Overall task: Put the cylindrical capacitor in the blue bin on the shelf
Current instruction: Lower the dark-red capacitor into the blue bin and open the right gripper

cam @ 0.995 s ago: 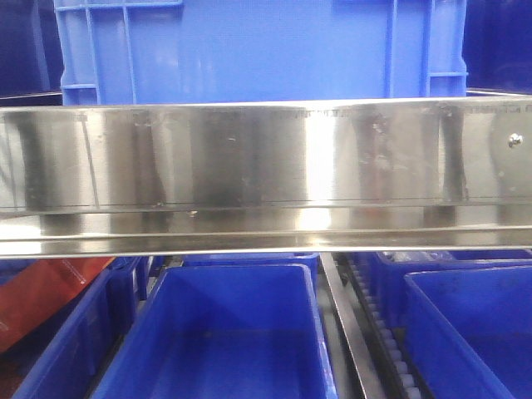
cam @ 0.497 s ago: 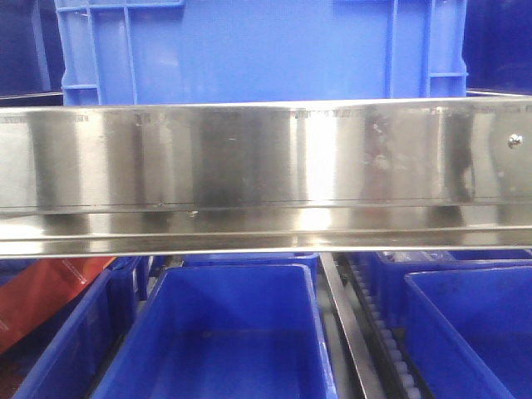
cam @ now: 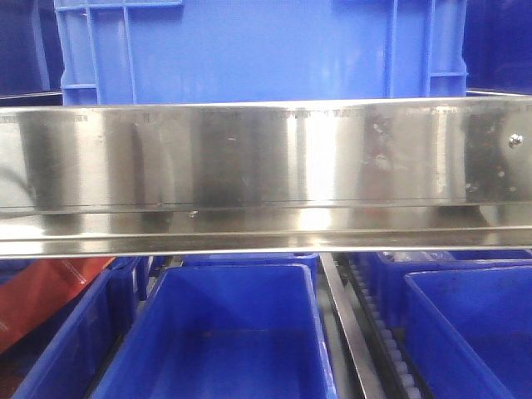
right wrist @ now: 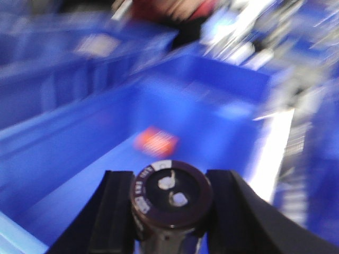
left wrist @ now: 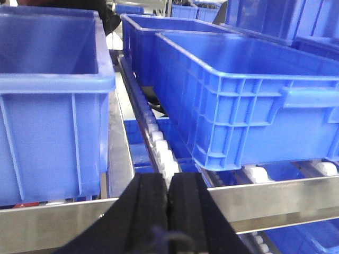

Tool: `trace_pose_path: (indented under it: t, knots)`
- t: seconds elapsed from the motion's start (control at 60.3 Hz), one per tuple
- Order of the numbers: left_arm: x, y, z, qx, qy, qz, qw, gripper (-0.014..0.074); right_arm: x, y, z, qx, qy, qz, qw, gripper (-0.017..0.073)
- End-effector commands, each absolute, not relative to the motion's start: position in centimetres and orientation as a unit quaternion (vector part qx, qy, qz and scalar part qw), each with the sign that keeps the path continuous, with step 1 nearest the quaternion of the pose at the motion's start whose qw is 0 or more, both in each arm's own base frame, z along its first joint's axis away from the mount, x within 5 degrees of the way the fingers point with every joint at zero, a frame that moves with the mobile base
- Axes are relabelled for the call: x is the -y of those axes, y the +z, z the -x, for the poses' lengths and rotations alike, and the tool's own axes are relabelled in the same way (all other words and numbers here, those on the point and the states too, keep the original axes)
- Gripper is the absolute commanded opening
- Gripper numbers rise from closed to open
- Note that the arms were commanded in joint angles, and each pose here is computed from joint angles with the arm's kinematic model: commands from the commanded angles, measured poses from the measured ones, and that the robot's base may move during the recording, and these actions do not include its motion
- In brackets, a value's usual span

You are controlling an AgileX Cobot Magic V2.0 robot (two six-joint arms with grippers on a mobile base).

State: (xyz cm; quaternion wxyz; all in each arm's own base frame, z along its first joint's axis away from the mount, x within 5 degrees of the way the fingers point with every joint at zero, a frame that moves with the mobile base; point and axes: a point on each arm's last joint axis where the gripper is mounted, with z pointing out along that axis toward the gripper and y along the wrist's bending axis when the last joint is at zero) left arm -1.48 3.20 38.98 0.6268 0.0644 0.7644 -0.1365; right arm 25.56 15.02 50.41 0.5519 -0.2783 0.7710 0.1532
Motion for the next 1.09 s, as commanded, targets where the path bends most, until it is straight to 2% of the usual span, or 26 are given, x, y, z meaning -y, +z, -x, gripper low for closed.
trace_pose_path:
  t: [0.0,0.166,0.365,0.448,0.547,0.597,0.647,0.696,0.763,0.879,0.945,1.078]
  knots:
    - [-3.2,39.0,1.5,-0.761,-0.137,-0.06,0.631,-0.0111,-16.8,49.7,-28.0,-0.787,0.146,0.299,0.52,-0.0162]
    - [-3.3,39.0,1.5,-0.761,-0.133,-0.06,0.632,-0.0111,-19.5,46.4,-32.6,-0.826,0.137,0.318,0.445,-0.0162]
    - [-3.3,39.0,1.5,-0.761,-0.133,-0.06,0.632,-0.0111,-21.5,41.7,-36.0,-0.856,0.128,0.328,0.377,-0.0154]
    - [-3.3,39.0,1.5,-0.761,-0.133,-0.06,0.632,-0.0111,-21.8,40.5,-36.6,-0.863,0.126,0.33,0.361,-0.0022]
    - [-3.3,39.0,1.5,-0.761,-0.133,-0.06,0.632,-0.0111,-22.0,40.2,-36.9,-0.866,0.127,0.326,0.358,0.0266]
    - [-3.3,39.0,1.5,-0.761,-0.133,-0.06,0.632,-0.0111,-22.0,40.3,-36.9,-0.864,0.127,0.325,0.362,0.0441]
    - [-3.3,39.0,1.5,-0.761,-0.133,-0.06,0.632,-0.0111,-22.0,40.5,-36.9,-0.863,0.128,0.324,0.366,0.0528]
    - [-3.3,39.0,1.5,-0.761,-0.132,-0.06,0.632,-0.0111,-21.8,40.8,-36.8,-0.861,0.129,0.323,0.372,0.0575]
    - [-3.3,39.0,1.5,-0.761,-0.132,-0.06,0.632,-0.0111,-21.8,41.0,-36.7,-0.86,0.129,0.322,0.374,0.0561]
    - [-3.3,39.0,1.5,-0.761,-0.13,-0.059,0.633,-0.0111,-21.5,41.7,-36.3,-0.857,0.13,0.322,0.381,0.0484]
    - [-3.3,39.0,1.4,-0.761,-0.129,-0.059,0.633,-0.0111,-21.3,42.5,-35.8,-0.854,0.132,0.319,0.389,0.0399]
    - [-3.4,39.0,1.4,-0.76,-0.124,-0.058,0.635,-0.0111,-20.5,44.6,-34.4,-0.848,0.142,0.304,0.411,0.0171]
